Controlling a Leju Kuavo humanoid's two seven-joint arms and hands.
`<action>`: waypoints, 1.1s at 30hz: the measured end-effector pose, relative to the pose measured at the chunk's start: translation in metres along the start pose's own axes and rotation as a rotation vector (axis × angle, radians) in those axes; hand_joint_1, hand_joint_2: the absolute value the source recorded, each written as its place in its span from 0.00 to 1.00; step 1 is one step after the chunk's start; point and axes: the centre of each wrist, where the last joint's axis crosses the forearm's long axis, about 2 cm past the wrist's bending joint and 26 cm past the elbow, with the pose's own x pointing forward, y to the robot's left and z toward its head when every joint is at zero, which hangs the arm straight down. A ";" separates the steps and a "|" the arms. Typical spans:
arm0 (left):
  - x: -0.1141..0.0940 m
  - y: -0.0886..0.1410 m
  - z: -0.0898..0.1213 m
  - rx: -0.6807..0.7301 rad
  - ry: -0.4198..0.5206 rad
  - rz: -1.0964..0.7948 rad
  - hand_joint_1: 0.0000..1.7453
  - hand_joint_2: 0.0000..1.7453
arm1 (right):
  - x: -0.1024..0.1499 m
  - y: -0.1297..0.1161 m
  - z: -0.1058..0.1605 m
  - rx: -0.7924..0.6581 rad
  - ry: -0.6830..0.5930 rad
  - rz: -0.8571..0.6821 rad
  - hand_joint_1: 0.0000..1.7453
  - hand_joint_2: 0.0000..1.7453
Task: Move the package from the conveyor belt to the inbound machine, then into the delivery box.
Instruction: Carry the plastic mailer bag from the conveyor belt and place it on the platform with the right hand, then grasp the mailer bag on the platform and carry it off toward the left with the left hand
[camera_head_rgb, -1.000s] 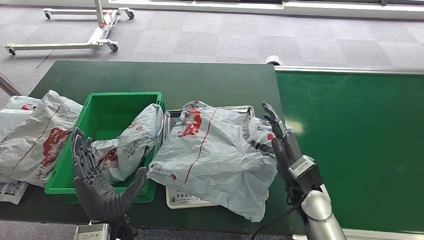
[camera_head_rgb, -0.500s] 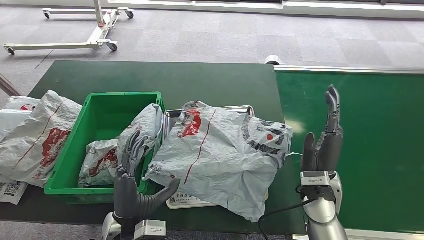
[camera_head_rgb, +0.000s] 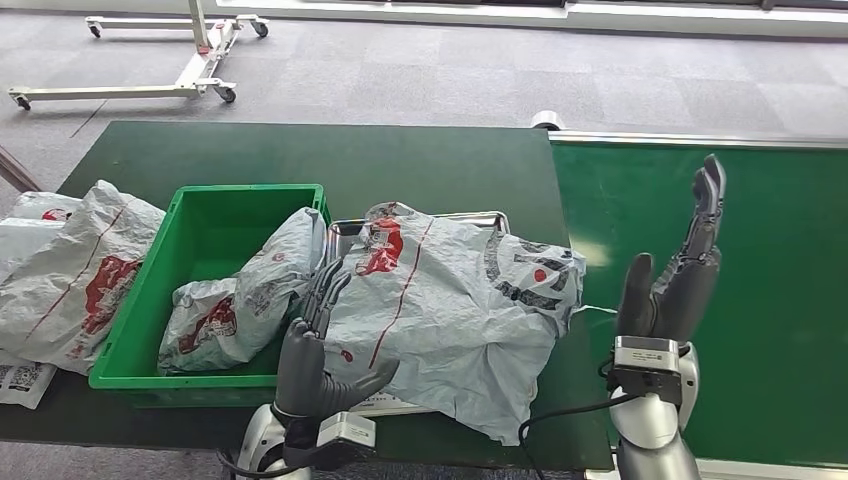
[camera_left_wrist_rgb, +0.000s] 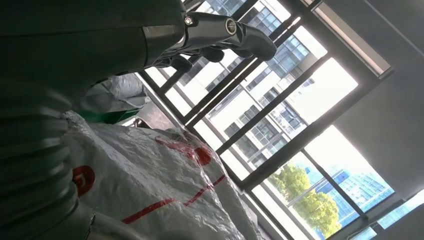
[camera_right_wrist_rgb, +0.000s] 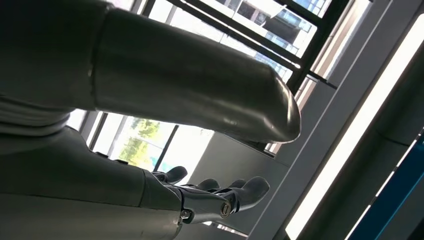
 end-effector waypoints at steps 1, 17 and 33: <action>0.000 -0.002 0.000 -0.011 0.001 0.003 0.00 1.00 | 0.000 0.000 0.000 0.002 -0.002 0.001 0.00 0.00; -0.005 -0.046 -0.003 -0.202 0.015 0.062 0.00 1.00 | 0.002 0.007 0.002 0.022 -0.015 -0.010 0.00 0.00; -0.016 -0.060 -0.005 -0.286 0.029 0.047 1.00 1.00 | 0.003 0.007 0.003 0.014 -0.014 0.000 0.00 0.00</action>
